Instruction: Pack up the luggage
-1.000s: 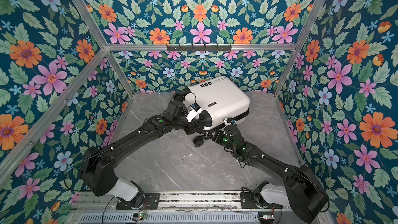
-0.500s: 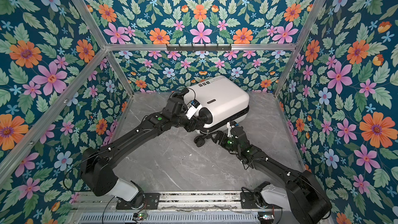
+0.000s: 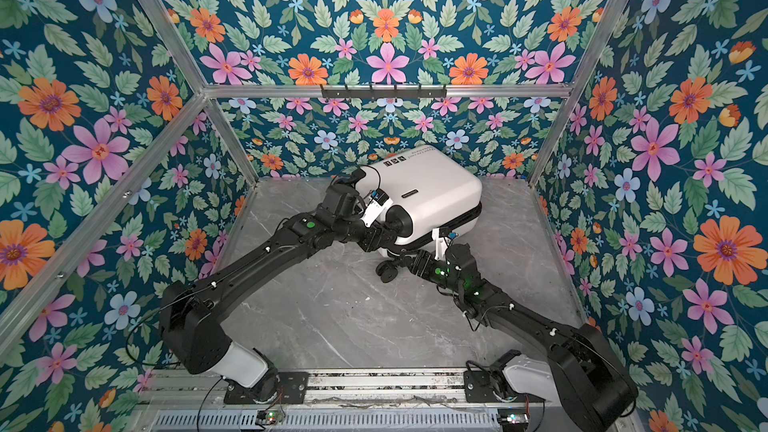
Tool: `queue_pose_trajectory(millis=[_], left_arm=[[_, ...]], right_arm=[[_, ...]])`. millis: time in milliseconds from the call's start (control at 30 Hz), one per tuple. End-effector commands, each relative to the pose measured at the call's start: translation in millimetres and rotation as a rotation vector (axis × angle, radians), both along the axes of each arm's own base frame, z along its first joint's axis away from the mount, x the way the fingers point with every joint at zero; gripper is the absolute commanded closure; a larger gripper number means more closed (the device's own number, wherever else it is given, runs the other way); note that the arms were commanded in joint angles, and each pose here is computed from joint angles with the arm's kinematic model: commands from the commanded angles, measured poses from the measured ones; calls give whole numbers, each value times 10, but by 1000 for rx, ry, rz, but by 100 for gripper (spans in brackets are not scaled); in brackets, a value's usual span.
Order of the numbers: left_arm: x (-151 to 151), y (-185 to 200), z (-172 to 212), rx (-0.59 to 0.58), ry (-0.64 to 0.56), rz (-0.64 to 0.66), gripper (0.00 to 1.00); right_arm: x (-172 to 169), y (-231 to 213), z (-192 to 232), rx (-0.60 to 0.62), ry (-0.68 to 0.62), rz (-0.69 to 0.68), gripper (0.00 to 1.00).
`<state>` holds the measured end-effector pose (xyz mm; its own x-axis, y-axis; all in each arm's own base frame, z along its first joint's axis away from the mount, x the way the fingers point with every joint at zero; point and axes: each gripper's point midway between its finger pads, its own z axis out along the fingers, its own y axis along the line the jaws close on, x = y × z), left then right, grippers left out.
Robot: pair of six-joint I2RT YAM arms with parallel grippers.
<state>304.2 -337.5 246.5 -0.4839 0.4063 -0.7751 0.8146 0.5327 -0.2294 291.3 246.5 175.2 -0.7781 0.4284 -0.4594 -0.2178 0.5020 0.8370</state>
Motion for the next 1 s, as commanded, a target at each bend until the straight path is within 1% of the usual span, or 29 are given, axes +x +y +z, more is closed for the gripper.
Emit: queue_pose_trajectory(millis=[0,167,367,467,600,800,967], left_arm=[[94,-150,389,-117,-99,-17,100],[86,-180,434,-125,-101,-20,100],[66,-206,439,-120,-95,-27,100],[56,-213,430,-115,-92,-28,100],[49,-219,398,-108,-86,-28,100],[55,-224,367,-101,-83,-25,100],[66,-225,352,-99,-84,-22,100]], right_arm=[[64,93,119,16,-58,31,36],[155,153,150,22,-115,11,36],[214,182,116,32,-124,2,37],[242,194,150,51,-136,-5,41],[262,212,185,75,-144,-7,51],[230,183,258,113,-157,-16,56],[175,157,333,110,-167,-13,59]])
